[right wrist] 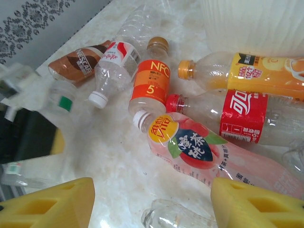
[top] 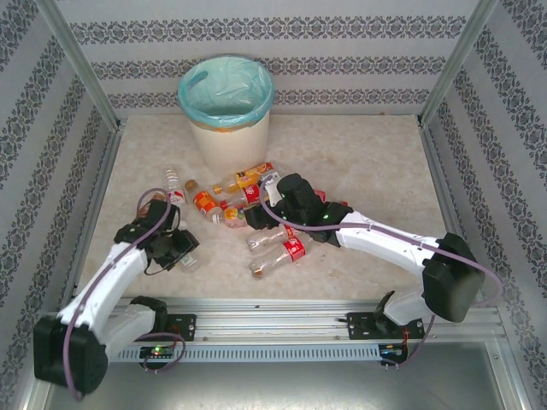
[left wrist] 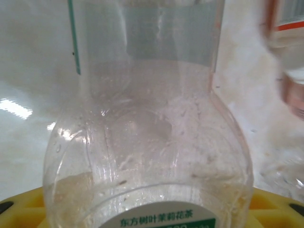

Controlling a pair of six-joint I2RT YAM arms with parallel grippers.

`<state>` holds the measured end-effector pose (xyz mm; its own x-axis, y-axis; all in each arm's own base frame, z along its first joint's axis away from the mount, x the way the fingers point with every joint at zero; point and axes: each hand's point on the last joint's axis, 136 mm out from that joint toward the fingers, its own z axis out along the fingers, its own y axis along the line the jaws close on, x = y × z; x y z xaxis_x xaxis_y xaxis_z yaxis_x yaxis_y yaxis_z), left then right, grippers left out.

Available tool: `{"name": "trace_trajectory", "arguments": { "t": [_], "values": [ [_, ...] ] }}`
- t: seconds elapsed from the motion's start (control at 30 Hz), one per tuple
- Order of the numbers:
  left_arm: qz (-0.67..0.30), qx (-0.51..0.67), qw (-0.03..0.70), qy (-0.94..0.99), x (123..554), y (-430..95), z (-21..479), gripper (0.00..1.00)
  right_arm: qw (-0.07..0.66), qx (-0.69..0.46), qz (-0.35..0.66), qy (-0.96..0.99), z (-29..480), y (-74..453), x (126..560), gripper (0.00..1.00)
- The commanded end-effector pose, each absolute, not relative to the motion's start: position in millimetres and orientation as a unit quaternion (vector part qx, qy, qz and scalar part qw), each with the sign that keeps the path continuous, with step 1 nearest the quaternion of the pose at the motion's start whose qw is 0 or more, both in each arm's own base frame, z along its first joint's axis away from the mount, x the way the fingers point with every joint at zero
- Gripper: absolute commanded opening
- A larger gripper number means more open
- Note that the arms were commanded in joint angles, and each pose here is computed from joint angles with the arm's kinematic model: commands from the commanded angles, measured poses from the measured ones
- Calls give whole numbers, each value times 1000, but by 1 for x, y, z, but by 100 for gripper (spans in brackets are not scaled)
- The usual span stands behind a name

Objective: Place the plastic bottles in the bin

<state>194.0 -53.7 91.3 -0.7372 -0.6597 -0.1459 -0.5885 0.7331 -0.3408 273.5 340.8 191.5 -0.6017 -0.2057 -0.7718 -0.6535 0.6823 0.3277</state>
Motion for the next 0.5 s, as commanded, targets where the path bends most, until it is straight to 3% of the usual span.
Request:
{"name": "trace_trajectory", "arguments": {
  "t": [0.0,0.2,0.47],
  "values": [
    [-118,-315,190,922,179,-37,141,46,384,-254,302,834,217,335,273,66],
    [-101,-265,356,891,196,-13,261,42,402,-242,294,833,231,320,269,66],
    [-159,-102,481,856,320,-63,391,40,437,-243,289,817,264,313,271,65]
  ]
}}
